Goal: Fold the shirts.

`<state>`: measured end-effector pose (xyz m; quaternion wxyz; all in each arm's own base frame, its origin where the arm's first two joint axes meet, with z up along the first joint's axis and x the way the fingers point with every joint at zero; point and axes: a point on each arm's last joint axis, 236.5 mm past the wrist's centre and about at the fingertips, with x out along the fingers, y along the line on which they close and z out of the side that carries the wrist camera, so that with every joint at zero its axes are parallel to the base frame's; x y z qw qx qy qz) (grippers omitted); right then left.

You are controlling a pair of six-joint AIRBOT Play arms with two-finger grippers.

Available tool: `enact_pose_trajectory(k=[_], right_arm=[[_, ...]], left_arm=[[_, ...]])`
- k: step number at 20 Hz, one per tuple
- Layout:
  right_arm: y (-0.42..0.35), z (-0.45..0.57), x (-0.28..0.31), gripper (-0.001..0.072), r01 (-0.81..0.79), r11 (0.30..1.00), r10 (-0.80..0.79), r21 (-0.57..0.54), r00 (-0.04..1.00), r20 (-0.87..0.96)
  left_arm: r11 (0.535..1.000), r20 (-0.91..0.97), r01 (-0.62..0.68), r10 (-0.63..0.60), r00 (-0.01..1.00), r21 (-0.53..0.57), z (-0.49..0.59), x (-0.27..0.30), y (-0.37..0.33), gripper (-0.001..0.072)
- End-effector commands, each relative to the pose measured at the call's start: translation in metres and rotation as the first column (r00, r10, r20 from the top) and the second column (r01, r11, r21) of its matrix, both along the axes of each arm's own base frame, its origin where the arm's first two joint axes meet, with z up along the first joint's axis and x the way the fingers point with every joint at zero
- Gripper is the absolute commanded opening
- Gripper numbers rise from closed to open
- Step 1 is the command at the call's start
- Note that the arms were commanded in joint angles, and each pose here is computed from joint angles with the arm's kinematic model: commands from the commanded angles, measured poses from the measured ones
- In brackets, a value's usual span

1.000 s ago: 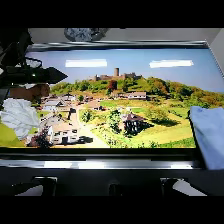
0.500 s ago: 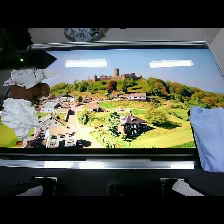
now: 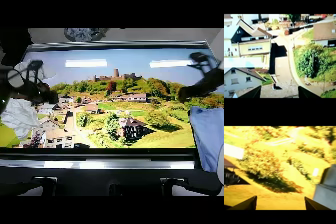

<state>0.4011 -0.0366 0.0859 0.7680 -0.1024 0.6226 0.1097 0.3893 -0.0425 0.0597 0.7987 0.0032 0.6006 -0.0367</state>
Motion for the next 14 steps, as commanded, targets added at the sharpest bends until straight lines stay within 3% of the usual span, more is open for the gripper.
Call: enact_pose_trajectory(k=[1, 14], right_arm=[[0.051, -0.041, -0.0161, 0.0687, -0.117, 0.993, 0.114, -0.01, 0.985, -0.127], [0.0561, -0.0413, -0.0161, 0.0686, -0.163, 0.986, 0.157, -0.036, 0.979, -0.129]], left_arm=[[0.999, -0.096, -0.025, 0.022, 0.995, -0.03, -0.0365, -0.0408, -0.0093, 0.0562], [0.999, -0.098, -0.025, 0.022, 0.995, -0.029, -0.0375, -0.0401, -0.0091, 0.0562]])
